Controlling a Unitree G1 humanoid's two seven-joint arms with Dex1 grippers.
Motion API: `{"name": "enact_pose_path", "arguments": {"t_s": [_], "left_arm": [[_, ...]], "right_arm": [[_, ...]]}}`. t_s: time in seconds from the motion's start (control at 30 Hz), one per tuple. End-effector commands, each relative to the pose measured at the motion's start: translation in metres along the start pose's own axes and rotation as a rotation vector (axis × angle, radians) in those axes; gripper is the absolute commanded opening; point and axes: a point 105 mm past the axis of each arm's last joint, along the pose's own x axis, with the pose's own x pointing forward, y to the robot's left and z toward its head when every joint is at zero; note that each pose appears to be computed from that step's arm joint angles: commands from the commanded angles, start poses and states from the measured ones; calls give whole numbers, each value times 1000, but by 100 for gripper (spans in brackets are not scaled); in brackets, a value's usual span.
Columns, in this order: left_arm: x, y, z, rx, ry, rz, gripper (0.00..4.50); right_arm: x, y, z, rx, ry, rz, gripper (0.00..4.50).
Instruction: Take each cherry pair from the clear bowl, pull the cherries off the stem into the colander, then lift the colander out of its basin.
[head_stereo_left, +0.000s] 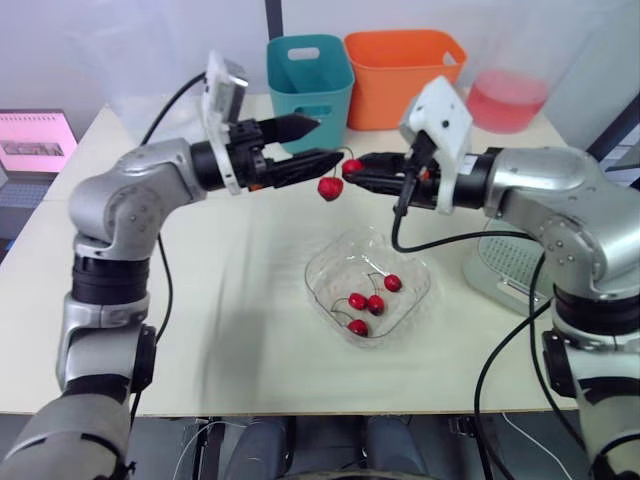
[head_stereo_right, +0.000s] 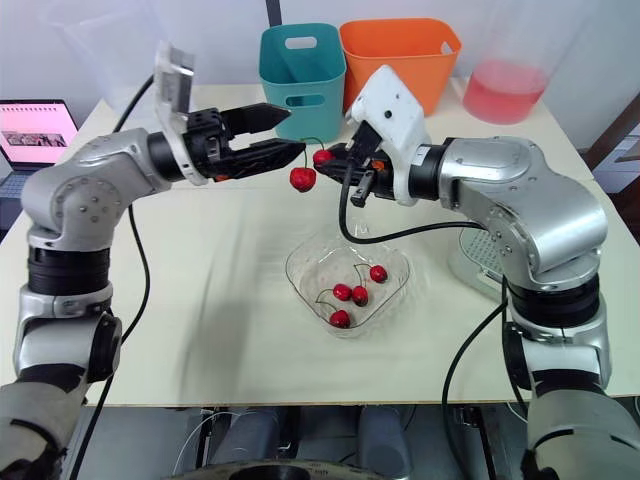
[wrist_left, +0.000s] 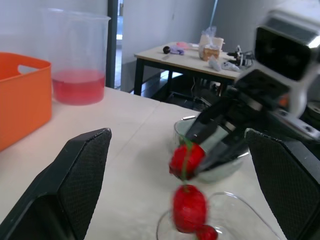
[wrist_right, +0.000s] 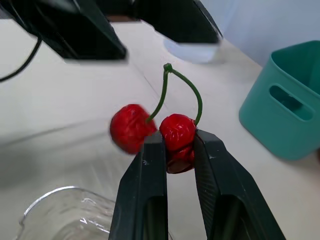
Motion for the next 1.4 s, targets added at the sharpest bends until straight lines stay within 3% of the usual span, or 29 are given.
{"name": "enact_pose_path", "arguments": {"t_s": [0.03,0.17,0.23,0.33,0.5,0.73,1.03,1.4], "left_arm": [[4,-1,15,69,-38,-22,450],[6,-1,17,73,-57,-30,450],[7,-2,17,66,-66,-37,399],[9,-4,19,58,-80,-47,276],[13,-6,17,48,-80,-57,17],[10,-3,20,31,-99,-41,7],[-3,-12,31,42,-90,-149,0],[-1,-24,36,55,-89,-217,0]], "right_arm": [[-8,-1,24,-44,-72,-39,35],[-9,0,26,-31,-84,-43,35],[-9,-1,26,-28,-84,-47,34],[-8,-1,26,-25,-83,-49,34],[-8,-1,26,-17,-87,-45,34],[-8,1,27,-9,-95,-33,34],[-27,7,25,249,-212,141,447],[-19,6,22,486,-298,174,447]]}}
